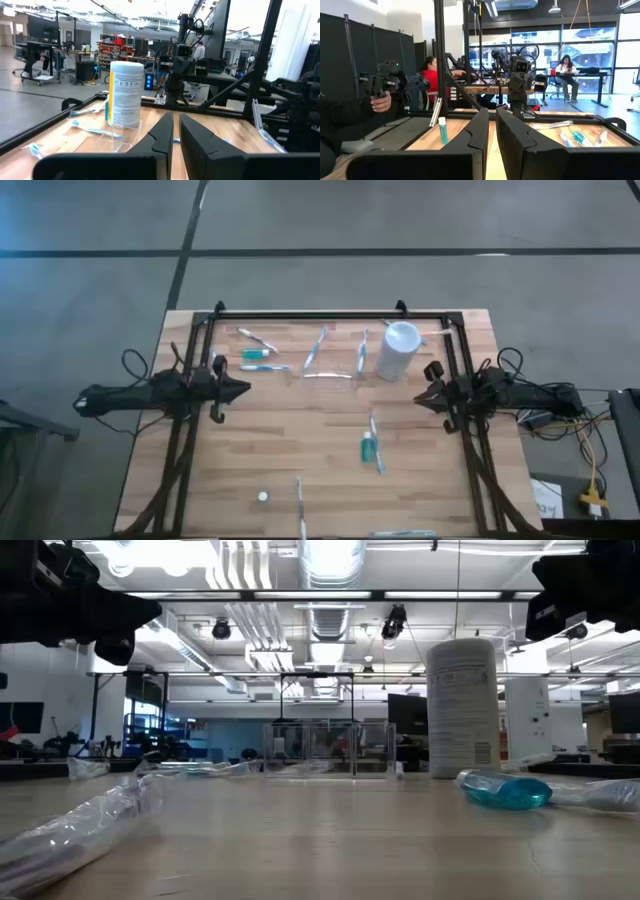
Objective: Pick & Place toothbrushing station
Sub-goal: Put the mouthwash into the transparent organizer
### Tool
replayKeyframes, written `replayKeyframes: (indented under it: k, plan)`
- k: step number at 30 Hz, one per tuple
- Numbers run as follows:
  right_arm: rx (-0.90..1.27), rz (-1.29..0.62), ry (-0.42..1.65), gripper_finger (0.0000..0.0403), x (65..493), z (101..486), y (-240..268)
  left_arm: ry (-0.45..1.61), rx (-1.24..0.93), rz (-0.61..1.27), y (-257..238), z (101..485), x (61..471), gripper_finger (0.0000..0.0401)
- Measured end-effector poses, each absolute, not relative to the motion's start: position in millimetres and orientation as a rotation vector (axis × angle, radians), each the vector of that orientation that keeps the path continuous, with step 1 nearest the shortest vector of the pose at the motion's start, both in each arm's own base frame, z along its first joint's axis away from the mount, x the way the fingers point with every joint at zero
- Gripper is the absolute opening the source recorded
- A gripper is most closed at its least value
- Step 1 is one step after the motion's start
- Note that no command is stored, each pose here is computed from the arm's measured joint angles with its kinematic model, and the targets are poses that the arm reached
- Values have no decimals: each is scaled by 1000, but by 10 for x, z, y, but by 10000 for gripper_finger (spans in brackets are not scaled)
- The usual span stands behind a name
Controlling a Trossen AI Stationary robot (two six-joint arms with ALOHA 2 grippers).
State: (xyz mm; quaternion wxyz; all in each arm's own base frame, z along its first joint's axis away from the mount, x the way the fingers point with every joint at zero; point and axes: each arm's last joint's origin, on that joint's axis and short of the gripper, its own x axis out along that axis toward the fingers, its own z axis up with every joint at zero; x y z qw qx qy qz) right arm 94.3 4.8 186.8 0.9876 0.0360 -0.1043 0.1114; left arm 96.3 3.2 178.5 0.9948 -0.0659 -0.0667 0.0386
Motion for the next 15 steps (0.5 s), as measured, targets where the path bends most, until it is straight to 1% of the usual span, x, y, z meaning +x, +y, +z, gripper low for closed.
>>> replayKeyframes:
  k: [6, 15]
  plan:
    - [82, 225, -208, 34, 943, 1868, 48, -133, -138, 80, 33, 1784, 964, 35]
    - [192, 239, -191, 34, 945, 1864, 49, -125, -114, 85, 34, 1777, 965, 35]
